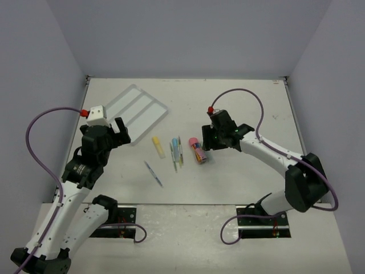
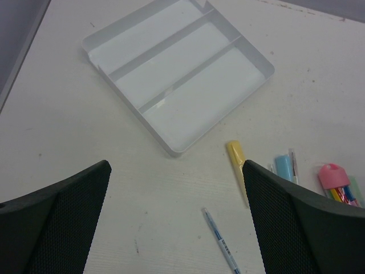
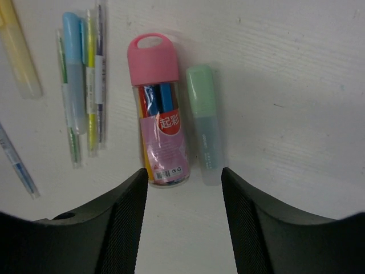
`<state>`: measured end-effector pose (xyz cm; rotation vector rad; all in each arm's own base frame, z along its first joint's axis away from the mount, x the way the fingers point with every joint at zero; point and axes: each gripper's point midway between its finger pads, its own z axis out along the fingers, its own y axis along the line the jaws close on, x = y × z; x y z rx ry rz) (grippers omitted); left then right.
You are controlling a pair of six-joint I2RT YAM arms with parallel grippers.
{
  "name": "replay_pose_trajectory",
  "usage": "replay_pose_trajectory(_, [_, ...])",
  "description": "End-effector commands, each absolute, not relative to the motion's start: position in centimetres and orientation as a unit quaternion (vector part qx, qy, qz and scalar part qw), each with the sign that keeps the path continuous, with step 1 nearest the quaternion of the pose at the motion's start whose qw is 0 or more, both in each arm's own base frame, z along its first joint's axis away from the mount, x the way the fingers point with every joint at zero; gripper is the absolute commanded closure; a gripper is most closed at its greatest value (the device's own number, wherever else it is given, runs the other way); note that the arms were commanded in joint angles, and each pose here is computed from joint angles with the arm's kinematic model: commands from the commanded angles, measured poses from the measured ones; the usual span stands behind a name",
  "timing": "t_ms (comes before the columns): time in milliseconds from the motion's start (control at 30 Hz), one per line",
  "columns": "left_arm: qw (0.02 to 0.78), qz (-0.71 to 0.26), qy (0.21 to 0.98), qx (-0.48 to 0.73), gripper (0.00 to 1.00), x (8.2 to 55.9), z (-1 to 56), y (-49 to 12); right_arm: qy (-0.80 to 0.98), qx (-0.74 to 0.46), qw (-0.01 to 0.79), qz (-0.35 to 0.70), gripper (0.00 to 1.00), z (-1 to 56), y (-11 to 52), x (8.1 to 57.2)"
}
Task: Sort the stationery into containers
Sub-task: Pick up the stationery from the center of the board.
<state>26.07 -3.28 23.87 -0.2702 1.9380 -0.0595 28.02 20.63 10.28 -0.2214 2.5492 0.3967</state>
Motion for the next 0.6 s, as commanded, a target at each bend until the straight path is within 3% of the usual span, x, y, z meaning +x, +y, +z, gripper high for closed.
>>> replay_pose_trajectory(0, [0.560, -0.028, 0.821, -0.107, 0.00, 26.3, 23.8, -3.3, 0.948, -0.107, 0.271, 0.131, 0.46, 10.1, 22.6, 28.9])
replay_pose_trajectory(567, [0.547, -0.018, 0.830, -0.106, 0.00, 26.6, 23.2, -3.2, 0.967, -0.147, 0.190, 0.088, 0.49, 2.9, 25.9, 28.1])
